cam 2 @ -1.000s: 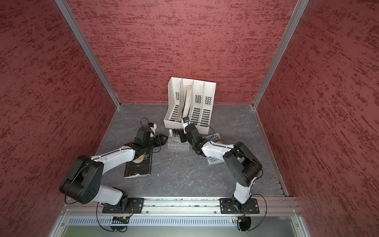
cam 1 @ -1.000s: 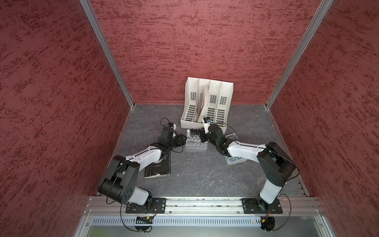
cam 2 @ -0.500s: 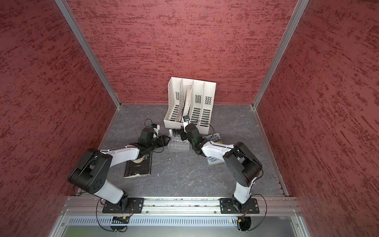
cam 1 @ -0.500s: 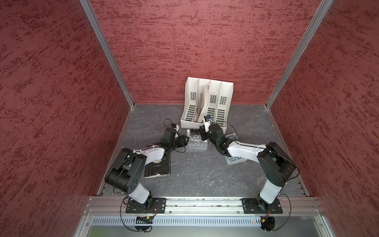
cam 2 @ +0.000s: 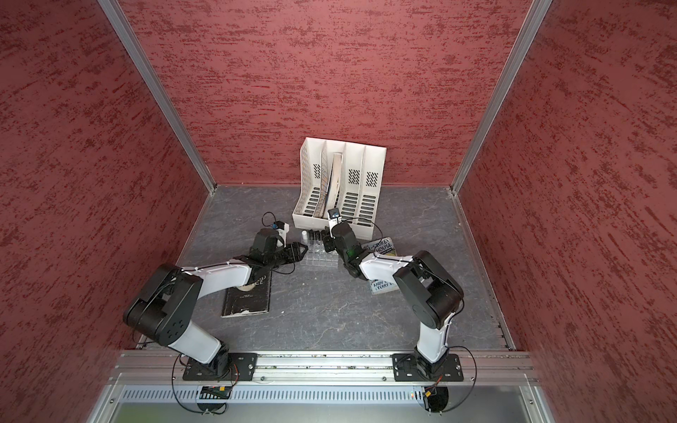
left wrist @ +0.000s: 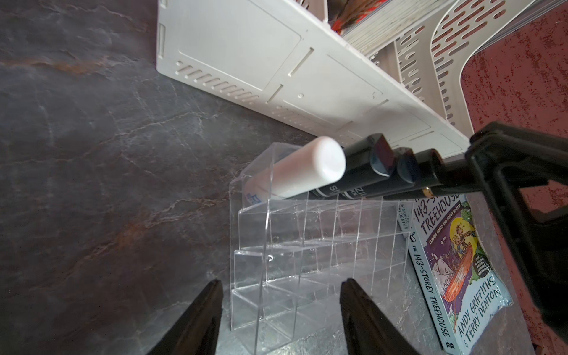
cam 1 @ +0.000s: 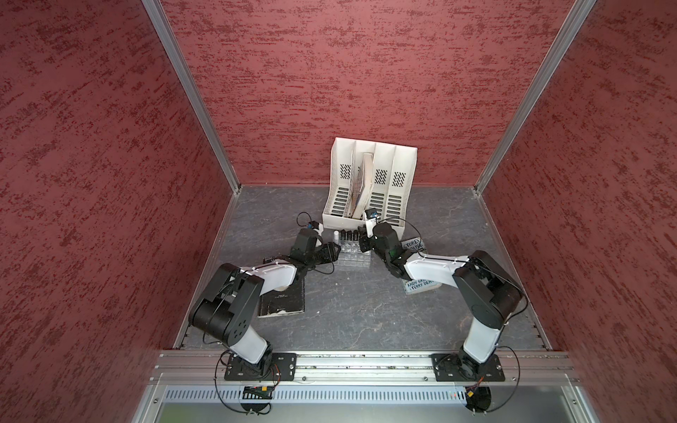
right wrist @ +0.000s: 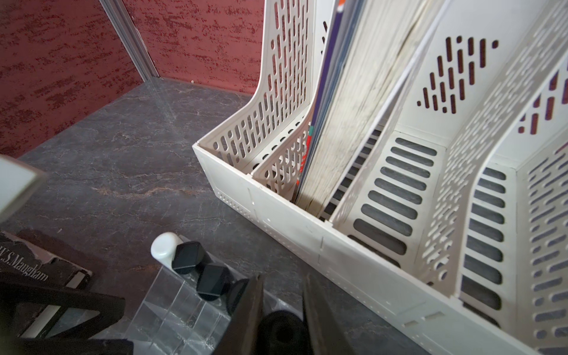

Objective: Arrange the lipsticks in the organizer
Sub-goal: Place the lipstick in the storage box.

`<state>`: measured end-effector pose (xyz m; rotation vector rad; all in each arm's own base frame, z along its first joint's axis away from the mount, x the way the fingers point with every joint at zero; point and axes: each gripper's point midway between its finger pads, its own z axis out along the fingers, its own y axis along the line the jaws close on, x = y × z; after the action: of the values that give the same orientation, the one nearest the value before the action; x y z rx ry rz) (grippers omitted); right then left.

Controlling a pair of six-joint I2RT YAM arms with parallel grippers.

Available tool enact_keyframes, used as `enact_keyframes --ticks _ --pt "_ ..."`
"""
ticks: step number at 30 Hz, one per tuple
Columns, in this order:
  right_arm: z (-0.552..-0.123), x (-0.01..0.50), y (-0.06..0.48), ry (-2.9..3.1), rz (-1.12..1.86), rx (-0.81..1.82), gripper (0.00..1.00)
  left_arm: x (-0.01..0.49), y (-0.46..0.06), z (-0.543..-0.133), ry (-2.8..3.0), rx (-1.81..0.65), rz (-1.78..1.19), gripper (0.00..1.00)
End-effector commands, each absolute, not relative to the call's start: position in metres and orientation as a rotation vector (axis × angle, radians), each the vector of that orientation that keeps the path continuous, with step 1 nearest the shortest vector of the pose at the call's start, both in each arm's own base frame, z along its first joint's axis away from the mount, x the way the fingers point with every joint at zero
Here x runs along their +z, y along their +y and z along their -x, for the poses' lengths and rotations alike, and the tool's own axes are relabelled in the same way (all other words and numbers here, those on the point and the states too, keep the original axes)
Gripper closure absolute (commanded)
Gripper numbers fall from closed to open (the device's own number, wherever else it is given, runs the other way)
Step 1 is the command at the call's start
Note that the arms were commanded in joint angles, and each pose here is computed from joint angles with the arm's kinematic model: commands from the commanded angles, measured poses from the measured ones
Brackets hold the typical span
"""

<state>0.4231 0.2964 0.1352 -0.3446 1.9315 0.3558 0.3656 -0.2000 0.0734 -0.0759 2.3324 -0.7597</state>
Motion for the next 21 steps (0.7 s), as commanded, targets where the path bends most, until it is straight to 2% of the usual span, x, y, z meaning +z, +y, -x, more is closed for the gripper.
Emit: enact_keyframes --ticks 1,6,10,14,21 --pt "-0.426 0.129 0.293 1.929 0.321 0.353 0.96 0.072 -0.205 -0.37 2.332 -0.763 0.053 0.37" --pt "-0.427 0.119 0.294 1.95 0.323 0.362 0.95 0.07 -0.204 -0.366 2.336 -0.756 0.056 0.37" --pt "-0.427 0.121 0.294 1.953 0.316 0.37 0.87 0.069 -0.204 -0.365 2.335 -0.759 0.059 0.37" --pt "-0.426 0.128 0.293 1.951 0.302 0.375 0.7 0.074 -0.204 -0.365 2.325 -0.757 0.057 0.38" --pt "-0.42 0.156 0.283 1.921 0.273 0.375 0.64 0.094 -0.194 -0.366 2.29 -0.712 0.086 0.38"
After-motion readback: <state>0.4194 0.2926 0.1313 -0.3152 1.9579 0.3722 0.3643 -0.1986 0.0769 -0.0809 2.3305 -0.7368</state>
